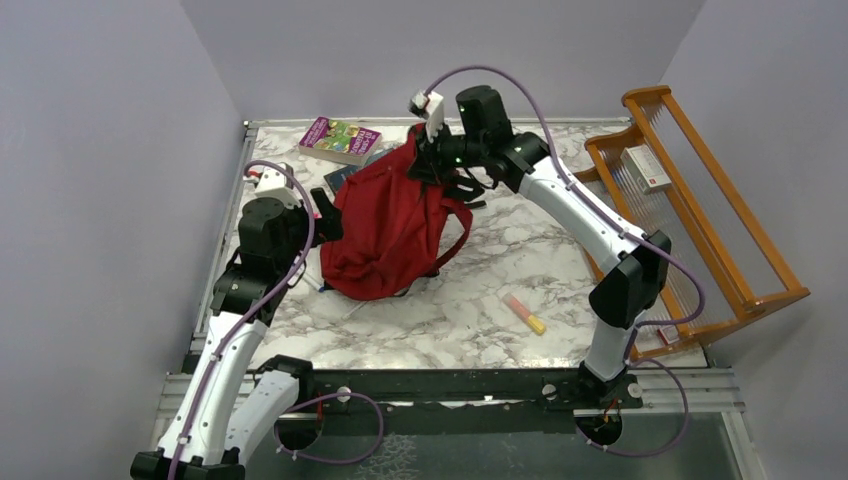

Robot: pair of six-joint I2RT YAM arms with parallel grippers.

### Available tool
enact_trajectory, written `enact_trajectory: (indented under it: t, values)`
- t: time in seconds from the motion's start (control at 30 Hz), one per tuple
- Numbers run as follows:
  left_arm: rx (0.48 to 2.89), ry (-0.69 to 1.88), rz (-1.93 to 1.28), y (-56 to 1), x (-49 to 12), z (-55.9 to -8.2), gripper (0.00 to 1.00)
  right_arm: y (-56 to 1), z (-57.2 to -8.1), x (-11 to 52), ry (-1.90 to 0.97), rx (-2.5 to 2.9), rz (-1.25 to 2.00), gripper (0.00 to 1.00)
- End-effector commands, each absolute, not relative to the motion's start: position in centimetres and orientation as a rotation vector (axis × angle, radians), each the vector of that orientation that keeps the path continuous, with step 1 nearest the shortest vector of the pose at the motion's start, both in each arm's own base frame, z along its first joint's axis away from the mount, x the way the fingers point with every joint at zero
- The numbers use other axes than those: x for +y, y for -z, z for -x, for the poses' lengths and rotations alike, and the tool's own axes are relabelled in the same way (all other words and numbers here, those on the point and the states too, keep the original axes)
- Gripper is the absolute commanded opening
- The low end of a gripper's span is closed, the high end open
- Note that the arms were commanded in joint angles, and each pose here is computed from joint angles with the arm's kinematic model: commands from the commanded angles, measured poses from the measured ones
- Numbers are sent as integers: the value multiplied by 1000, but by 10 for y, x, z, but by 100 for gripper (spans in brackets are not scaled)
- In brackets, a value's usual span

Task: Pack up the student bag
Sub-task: Place the student bag at the center of the board.

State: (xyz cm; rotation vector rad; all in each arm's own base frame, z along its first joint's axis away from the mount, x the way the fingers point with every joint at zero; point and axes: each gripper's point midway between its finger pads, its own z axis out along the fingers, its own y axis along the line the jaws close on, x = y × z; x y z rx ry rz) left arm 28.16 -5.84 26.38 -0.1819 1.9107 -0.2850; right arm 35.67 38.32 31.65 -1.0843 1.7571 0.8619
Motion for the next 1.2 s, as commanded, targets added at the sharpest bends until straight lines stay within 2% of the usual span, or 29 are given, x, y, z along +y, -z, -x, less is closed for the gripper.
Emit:
enact_trajectory:
  t: [0.0,0.23,0.4,0.43,0.57,0.8,0.93,1.17]
  values:
    - [1944,300,166,-253,-63,-284,99,-284,-386,344,-556,1813,1007,3]
    - [1974,377,85,-248,-82,-296,99,-213,-386,292,-337,2057,816,22]
    - [2022,395,58,-233,-89,-303,99,-181,-375,237,-144,2207,582,31]
    - [2032,393,51,-230,-90,-304,99,-177,-372,225,-112,2230,533,37]
    - [2064,373,30,-221,-90,-310,98,-170,-359,189,-11,2273,399,57]
    - [2132,295,154,-203,-78,-322,98,-188,-342,165,-12,2228,270,76]
    - [2156,279,213,-196,-76,-329,98,-209,-336,160,-48,2158,221,82]
    - [2170,244,296,-186,-69,-329,98,-243,-329,166,-178,2021,211,83]
